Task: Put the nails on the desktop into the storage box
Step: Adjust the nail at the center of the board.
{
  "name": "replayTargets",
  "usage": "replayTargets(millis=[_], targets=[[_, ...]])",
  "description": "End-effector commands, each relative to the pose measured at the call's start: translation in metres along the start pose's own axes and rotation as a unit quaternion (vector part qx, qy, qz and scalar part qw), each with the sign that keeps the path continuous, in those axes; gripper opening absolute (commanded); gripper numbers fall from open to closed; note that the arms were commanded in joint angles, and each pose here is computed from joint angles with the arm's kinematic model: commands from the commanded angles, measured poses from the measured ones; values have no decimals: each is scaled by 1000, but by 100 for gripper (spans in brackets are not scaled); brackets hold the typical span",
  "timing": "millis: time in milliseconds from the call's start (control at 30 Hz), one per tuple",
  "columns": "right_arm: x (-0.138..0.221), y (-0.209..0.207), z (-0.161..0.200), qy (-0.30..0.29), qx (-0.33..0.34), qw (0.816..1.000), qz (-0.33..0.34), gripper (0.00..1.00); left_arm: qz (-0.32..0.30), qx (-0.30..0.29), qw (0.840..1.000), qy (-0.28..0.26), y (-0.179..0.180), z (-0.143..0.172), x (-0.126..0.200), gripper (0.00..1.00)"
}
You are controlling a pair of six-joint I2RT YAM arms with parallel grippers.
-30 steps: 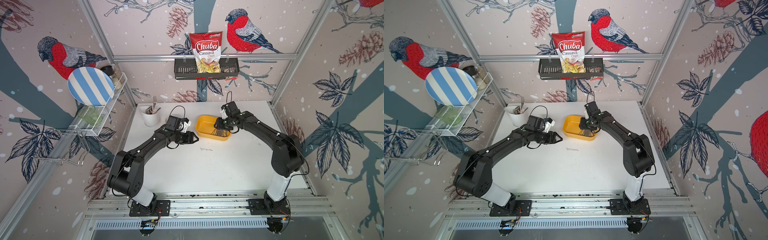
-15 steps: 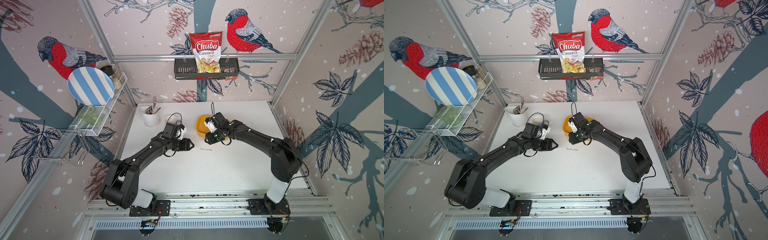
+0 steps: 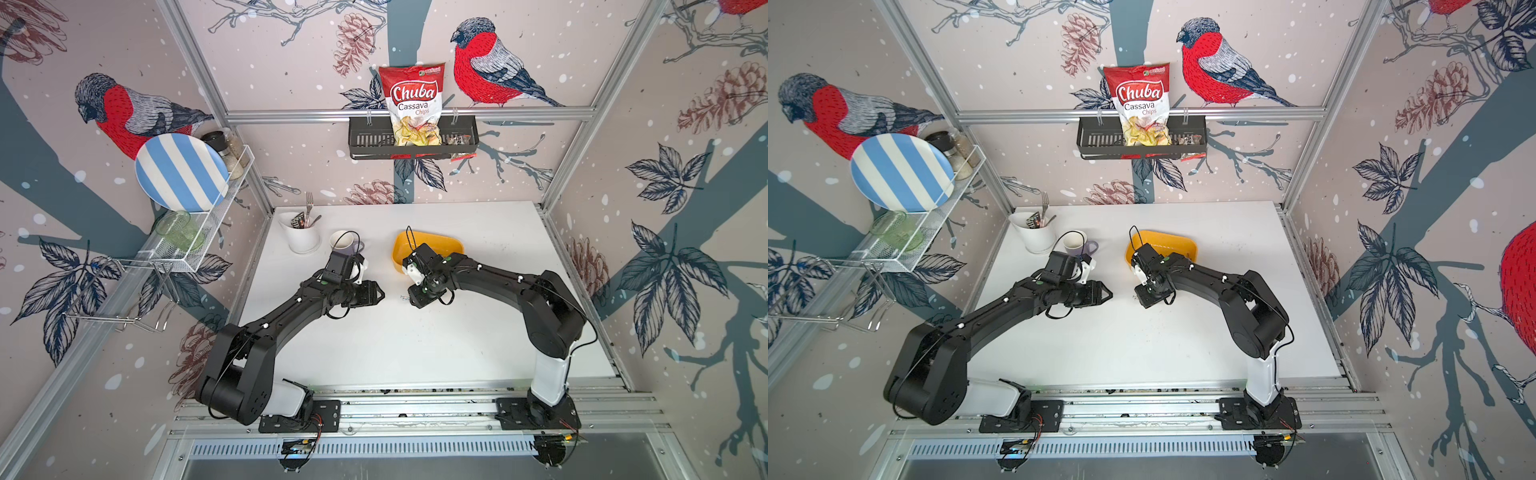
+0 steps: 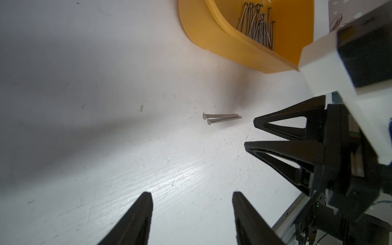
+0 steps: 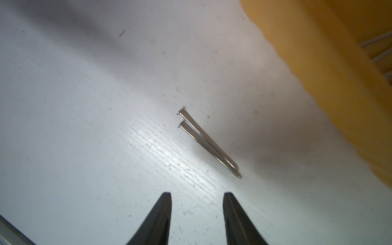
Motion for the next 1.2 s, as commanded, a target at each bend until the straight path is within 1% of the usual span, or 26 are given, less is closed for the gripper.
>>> replayTargets(millis=[0,133,267,467,833,1167], targets=[[-6,-3,-4,6,0,1000,14,44,4,-1,1000,-14,-2,-5,1,63],[-12,-4,-15,4,4,1000,21,44,3,-2,1000,-14,-3,-5,3,63],[-20,-3,-20,19,24,999,40,45,-2,-2,1000,-15,-3,-6,4,63],[-30,0,-25,32,46,997,49,45,-6,-2,1000,-14,-1,-5,3,63],[-44,0,-36,46,55,996,52,45,-14,-3,1000,-4,2,-4,-2,63],[-52,-7,-38,54,48,995,66,44,-19,-3,1000,2,4,-5,-4,63]])
Point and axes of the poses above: each gripper's point midway between its finger pads, its own x axis back along the fingers, its own y axis along the line the jaws close on, z = x × y, the point moved 6 cm from there along x, back along the fingers, and after that the axes turned 10 degrees about x, right-handed, at the moved point
